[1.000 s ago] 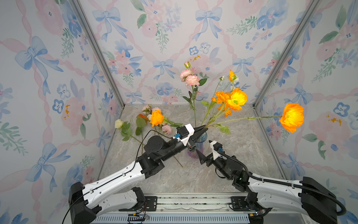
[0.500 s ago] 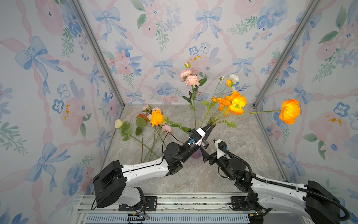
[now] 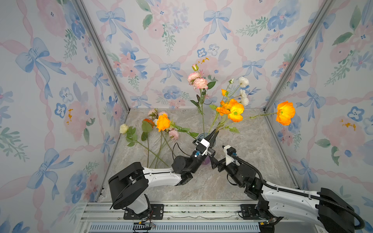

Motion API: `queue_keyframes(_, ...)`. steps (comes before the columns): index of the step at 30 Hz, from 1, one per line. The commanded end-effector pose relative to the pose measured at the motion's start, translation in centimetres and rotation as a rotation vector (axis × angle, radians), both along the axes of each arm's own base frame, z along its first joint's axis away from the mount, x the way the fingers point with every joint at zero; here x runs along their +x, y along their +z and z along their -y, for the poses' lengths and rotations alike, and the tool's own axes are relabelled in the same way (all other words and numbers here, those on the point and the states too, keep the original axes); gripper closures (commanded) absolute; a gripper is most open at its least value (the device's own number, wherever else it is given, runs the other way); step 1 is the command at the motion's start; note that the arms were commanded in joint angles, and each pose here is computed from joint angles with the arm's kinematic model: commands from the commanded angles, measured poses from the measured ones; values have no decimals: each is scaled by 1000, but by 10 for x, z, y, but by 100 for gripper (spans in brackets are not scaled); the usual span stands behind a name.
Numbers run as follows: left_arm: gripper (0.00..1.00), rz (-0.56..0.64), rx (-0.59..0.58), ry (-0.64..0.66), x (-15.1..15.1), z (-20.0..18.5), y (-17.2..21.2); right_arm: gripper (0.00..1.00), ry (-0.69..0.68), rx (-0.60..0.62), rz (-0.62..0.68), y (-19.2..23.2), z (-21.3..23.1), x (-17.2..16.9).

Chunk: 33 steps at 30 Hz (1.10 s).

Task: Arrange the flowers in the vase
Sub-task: 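Carry the poppies over the vase mouth and lower the stems inside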

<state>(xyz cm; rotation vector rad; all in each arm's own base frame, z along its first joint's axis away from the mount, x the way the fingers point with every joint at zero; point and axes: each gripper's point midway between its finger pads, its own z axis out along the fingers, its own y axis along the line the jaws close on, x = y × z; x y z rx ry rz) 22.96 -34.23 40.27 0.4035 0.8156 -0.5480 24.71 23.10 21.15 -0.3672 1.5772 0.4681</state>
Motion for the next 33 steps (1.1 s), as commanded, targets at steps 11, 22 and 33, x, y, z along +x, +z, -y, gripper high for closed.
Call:
queue_keyframes(11,100,74,30,53,5,-2,23,3,10,6,-12,-3,-1,1)
queue_keyframes(22,100,-5,17,50,8,-8,-24,3,17,-1,-14,-5,-4,1)
queue_keyframes(33,85,-127,48,74,13,-23,-81,3,19,-9,-16,-7,-6,2)
